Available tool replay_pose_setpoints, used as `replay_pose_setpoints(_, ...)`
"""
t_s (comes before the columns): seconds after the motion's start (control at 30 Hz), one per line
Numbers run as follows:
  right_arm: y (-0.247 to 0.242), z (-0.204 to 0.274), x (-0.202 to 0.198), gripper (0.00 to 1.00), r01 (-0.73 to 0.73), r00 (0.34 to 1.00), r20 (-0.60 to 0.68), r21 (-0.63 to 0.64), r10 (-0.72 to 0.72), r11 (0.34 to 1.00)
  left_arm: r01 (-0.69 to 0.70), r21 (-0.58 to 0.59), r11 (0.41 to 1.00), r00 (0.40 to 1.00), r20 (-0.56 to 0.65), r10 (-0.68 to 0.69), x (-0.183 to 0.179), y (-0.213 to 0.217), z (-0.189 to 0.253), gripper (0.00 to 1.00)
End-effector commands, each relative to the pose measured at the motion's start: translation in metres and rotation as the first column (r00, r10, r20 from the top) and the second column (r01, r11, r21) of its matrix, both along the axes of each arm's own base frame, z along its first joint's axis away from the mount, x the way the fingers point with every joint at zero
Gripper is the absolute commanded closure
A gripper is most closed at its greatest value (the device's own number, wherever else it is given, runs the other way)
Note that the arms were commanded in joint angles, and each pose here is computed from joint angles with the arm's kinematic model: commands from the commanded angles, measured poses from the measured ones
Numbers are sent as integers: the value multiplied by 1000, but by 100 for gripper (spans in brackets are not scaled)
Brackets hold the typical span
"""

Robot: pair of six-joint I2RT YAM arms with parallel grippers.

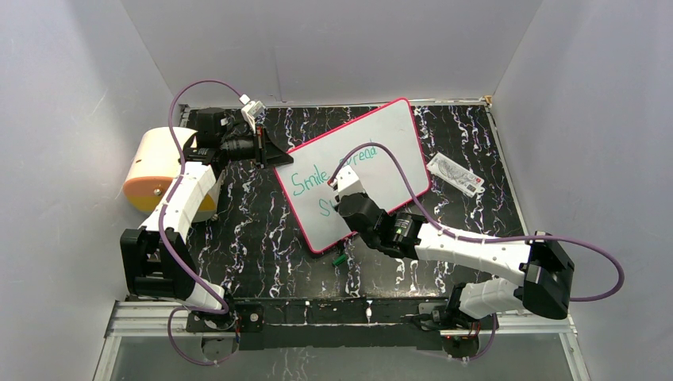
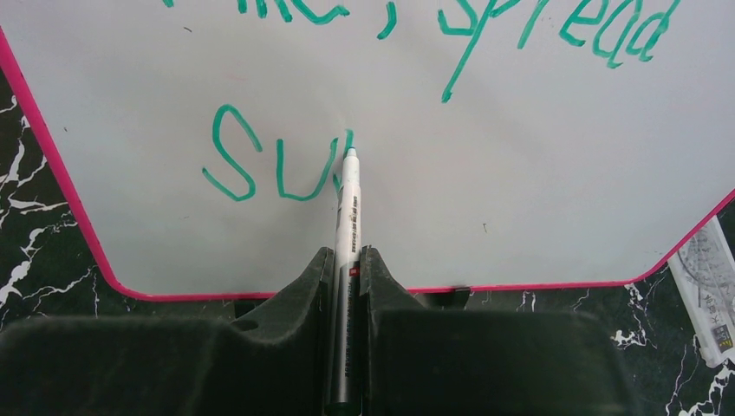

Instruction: Write a sentence on the whiteboard

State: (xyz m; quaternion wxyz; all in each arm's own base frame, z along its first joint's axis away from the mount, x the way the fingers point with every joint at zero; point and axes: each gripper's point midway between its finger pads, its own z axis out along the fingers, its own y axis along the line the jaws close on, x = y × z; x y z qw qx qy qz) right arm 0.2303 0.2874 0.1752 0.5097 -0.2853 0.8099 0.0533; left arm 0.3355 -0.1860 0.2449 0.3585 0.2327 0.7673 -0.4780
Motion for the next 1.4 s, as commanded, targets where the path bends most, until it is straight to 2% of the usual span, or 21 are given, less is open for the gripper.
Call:
replay_pose_setpoints(0.0, 4, 25, 12, 100, 29, 997, 64, 87, -35, 996, -10, 50, 999, 997, -70, 13, -8, 0, -26, 100)
replay_pose_setpoints(0.43, -10, 20, 15, 100, 79, 995, 62, 72, -83, 994, -12, 52, 999, 998, -67, 15, -8, 0, -26, 100)
replay_pose_setpoints(1.07, -19, -18, -2, 100, 65, 996, -68, 2, -65, 998, -13, 54, 998, 998, -66, 16, -7, 0, -26, 100)
replay_pose_setpoints(1.37, -20, -21, -5, 100, 63, 995, -79, -2, -63, 998, -14, 55, 998, 998, -66, 17, -7, 0, -26, 100)
